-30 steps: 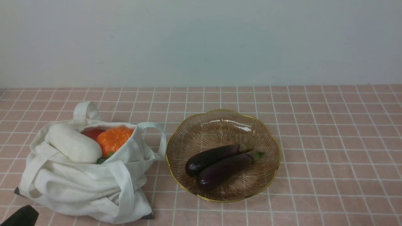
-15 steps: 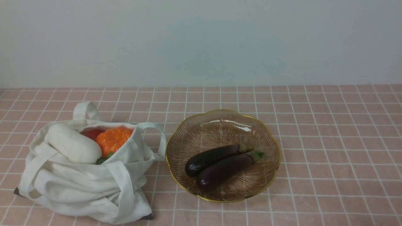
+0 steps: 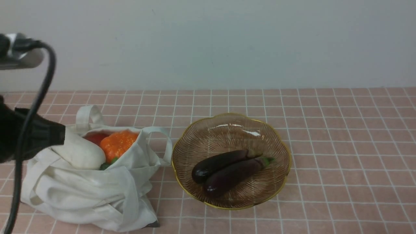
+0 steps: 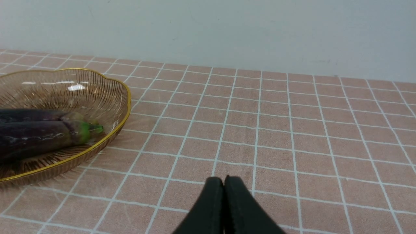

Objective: Take vegetables from bag on pink coffee tablecloth place on plate.
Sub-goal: 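Reach the gripper into the cloth bag toward the vegetables inside, then take the vegetable out of the bag and place it on the dish with the left gripper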

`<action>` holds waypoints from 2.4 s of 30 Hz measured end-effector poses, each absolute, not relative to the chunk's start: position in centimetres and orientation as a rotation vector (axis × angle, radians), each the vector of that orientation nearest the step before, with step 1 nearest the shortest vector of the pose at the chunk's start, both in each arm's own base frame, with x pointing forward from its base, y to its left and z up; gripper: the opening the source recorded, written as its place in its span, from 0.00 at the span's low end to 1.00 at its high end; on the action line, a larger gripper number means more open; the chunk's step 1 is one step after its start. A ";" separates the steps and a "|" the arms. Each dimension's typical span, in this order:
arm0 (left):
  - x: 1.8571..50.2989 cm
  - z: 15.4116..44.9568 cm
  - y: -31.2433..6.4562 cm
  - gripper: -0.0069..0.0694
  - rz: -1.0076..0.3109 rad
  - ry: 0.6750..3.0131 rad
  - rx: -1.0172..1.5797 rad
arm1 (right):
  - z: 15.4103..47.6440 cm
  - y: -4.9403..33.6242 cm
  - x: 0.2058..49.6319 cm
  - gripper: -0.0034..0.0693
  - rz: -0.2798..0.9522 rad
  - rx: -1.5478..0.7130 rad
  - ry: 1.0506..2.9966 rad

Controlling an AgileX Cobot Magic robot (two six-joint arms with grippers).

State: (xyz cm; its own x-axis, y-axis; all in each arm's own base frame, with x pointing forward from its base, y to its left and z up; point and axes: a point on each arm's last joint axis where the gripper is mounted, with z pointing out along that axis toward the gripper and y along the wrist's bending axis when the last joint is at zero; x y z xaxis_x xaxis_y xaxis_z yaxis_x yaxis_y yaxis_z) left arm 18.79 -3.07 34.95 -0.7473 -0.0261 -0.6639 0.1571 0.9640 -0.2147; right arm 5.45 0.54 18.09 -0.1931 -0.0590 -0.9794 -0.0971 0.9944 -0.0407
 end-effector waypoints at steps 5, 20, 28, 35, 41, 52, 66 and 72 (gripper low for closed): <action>24.8 33.8 -0.9 0.08 -0.322 2.653 -0.080 | 18.1 0.5 5.5 0.03 0.034 -0.116 1.766; 29.7 30.5 2.1 0.21 -0.273 2.864 -0.303 | 18.1 0.5 5.5 0.03 0.034 -0.116 1.766; 30.9 30.6 2.1 0.68 -0.296 2.752 -0.336 | 18.1 0.5 5.5 0.03 0.034 -0.116 1.766; 32.1 28.8 2.2 0.92 -0.310 2.782 -0.415 | 18.1 0.5 5.5 0.03 0.034 -0.116 1.766; 33.1 26.7 2.2 0.94 -0.348 2.835 -0.468 | 18.1 0.5 5.5 0.03 0.034 -0.116 1.766; 34.1 24.5 2.3 0.73 -0.366 2.890 -0.538 | 18.1 0.5 5.5 0.03 0.034 -0.116 1.766; 33.4 31.2 2.0 0.69 -0.371 2.760 -0.362 | 18.1 0.5 5.5 0.03 0.034 -0.116 1.766; 31.4 35.3 -0.5 0.69 -0.553 2.618 -0.205 | 18.1 0.5 5.5 0.03 0.034 -0.116 1.766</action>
State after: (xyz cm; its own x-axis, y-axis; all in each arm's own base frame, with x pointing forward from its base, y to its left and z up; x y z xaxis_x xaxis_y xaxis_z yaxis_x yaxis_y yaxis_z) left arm 31.45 -0.45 35.33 -0.8859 -0.2322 -0.4017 -0.0500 0.9086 -0.4148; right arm 5.45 0.54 18.09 -0.1931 -0.0590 -0.9794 -0.0971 0.9944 -0.0407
